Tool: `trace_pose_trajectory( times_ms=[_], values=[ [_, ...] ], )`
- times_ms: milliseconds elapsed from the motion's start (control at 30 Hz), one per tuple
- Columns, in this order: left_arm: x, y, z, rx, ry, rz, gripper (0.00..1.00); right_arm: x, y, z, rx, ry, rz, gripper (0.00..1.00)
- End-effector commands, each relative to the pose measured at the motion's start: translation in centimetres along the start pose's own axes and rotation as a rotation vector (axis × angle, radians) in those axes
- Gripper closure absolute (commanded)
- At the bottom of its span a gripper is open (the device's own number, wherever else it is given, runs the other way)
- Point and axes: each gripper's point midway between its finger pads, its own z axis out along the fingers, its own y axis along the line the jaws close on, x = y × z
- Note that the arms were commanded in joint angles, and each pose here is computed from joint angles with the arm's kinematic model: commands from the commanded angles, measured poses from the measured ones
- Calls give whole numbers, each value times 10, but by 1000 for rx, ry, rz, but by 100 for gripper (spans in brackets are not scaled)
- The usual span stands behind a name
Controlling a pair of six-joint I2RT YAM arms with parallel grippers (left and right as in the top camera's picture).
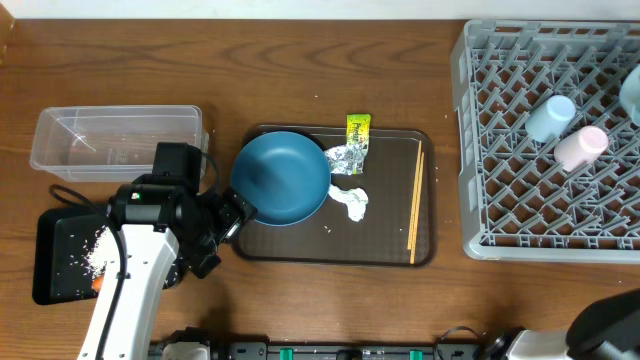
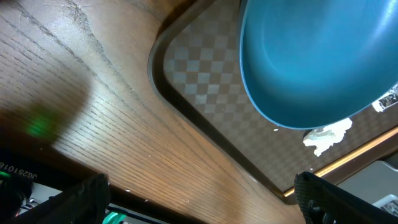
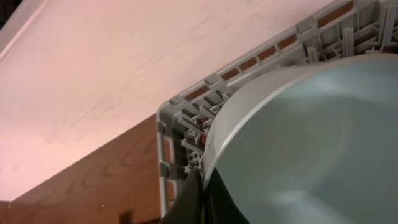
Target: Sort waste into correct bins and load items into the dishwasher rack
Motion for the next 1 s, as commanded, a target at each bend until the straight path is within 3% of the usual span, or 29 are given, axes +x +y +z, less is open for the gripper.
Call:
trace_pose_trajectory(
  times_ms=[0,167,367,633,967],
  values=[
    [-2,1,0,-9,-10,-3,2,0,-24,18,-34,20,44,99],
    [-2,1,0,-9,-10,-3,2,5,-61,41,-45,34,121,99],
    [-2,1,0,-9,-10,-3,2,5,-73,50,-230,44,204,99],
    [-2,1,0,-9,-10,-3,2,9,-107,39,-199,39,322,99],
    [-2,1,0,-9,-10,-3,2,24,-112,39,-214,70,402,99]
  ],
)
